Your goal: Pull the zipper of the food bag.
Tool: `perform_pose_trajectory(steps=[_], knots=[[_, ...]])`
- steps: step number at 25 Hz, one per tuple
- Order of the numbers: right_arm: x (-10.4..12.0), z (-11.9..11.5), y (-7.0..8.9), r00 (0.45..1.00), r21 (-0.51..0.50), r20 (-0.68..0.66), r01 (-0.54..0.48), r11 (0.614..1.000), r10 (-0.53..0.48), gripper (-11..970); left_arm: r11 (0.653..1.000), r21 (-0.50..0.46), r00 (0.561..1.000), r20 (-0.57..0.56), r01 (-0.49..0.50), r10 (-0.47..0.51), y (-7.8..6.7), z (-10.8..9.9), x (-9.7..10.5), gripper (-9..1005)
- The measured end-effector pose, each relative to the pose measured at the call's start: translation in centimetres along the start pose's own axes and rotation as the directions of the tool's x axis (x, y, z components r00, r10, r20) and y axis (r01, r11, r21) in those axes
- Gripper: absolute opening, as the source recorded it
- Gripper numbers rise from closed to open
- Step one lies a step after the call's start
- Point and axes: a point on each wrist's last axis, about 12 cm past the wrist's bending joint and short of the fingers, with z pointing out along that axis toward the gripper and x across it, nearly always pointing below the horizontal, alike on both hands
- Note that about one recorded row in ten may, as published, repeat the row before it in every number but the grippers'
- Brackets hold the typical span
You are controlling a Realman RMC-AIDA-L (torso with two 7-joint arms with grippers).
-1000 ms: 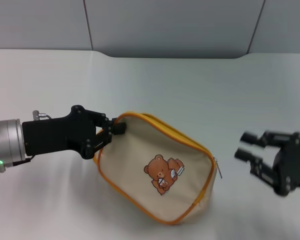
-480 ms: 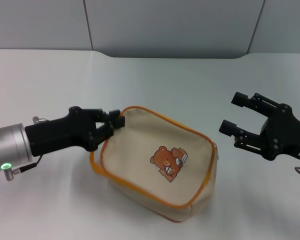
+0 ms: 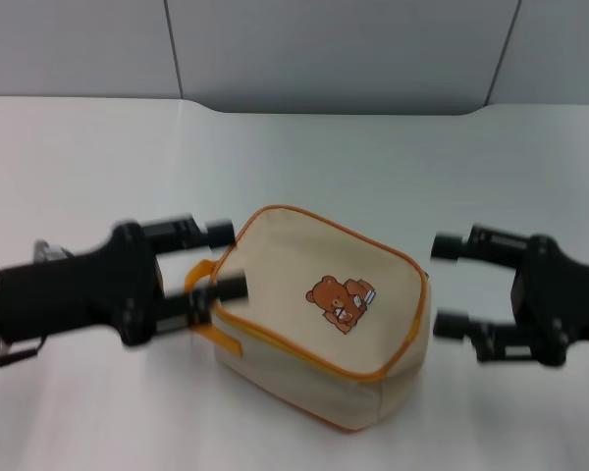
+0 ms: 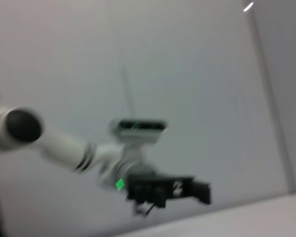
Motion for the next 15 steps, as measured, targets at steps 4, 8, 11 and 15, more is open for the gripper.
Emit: perform_pose_trajectory(steps=[4,8,11,15], knots=[[-0.1,0.5,-0.2,0.998,-0.050,-0.068,-0.013,0.999,0.009,819,0.998,0.062,0.998,-0.056,0.028,-0.025,-0.5,0.5,0.5,556],[0.0,1.1,-0.5,0.996,-0.045,-0.085,0.004,0.999,-0.007,820,0.998,0.048,0.998,-0.058,0.035,-0.032,-0.7,0.2,0.9,726],[-0.1,1.1,-0.6,0.996,-0.043,-0.086,0.009,0.999,-0.013,820,0.998,0.047,0.998,-0.060,0.035,-0.032,-0.8,0.2,1.0,726],[-0.1,1.3,-0.6,0.997,-0.042,-0.080,0.011,0.999,-0.015,820,0.998,0.057,0.997,-0.074,0.034,-0.030,-0.8,0.1,1.1,726]])
